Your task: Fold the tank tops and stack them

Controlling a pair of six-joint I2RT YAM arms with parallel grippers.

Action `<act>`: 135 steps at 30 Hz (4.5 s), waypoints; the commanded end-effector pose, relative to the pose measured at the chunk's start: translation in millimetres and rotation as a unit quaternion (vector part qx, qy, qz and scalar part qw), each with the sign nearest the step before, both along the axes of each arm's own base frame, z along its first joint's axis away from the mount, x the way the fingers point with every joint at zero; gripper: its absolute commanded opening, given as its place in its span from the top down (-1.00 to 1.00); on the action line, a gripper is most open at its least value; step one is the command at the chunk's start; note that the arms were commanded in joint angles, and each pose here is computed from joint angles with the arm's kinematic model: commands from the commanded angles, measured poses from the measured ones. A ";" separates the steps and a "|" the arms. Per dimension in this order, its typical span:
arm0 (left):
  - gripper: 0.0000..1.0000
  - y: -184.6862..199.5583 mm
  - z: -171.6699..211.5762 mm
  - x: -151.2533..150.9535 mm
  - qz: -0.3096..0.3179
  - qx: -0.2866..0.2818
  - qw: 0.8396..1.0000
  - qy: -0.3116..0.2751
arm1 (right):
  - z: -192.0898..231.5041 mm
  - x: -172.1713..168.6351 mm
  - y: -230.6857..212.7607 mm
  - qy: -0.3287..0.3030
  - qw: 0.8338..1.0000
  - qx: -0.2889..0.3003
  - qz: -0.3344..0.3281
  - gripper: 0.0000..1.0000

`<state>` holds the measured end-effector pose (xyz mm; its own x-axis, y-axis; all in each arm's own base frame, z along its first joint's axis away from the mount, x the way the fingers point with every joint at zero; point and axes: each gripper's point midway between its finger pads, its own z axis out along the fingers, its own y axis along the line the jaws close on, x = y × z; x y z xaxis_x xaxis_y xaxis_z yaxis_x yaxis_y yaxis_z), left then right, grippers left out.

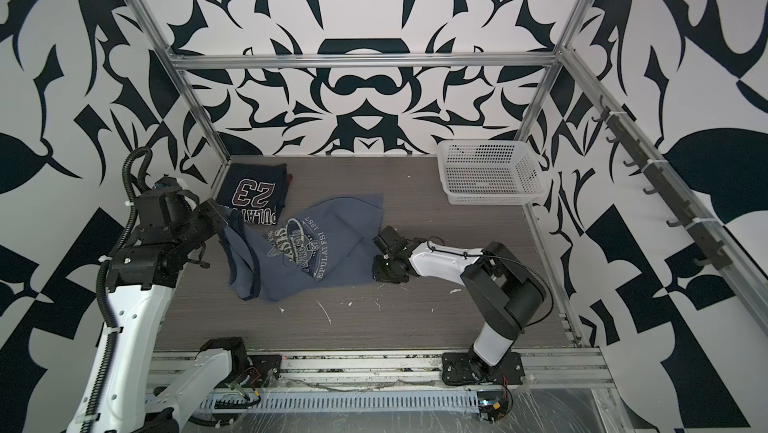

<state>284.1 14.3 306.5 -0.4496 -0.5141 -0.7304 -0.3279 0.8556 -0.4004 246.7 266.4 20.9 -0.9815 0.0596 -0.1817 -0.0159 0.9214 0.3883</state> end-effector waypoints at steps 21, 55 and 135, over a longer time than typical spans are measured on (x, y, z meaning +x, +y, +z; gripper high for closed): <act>1.00 -2.0 -8.1 6.3 -0.011 0.002 1.000 0.015 | 79.5 -14.1 -20.5 -0.071 0.997 0.000 -0.002 1.00; -0.66 -185.2 -179.1 -15.1 -0.236 0.049 0.928 0.285 | 83.9 -6.2 -52.3 0.019 0.995 -0.024 -0.093 1.00; 1.00 -192.5 -313.8 -33.2 -0.200 0.093 0.872 0.437 | -15.9 1.4 44.8 0.035 0.999 0.018 -0.003 0.78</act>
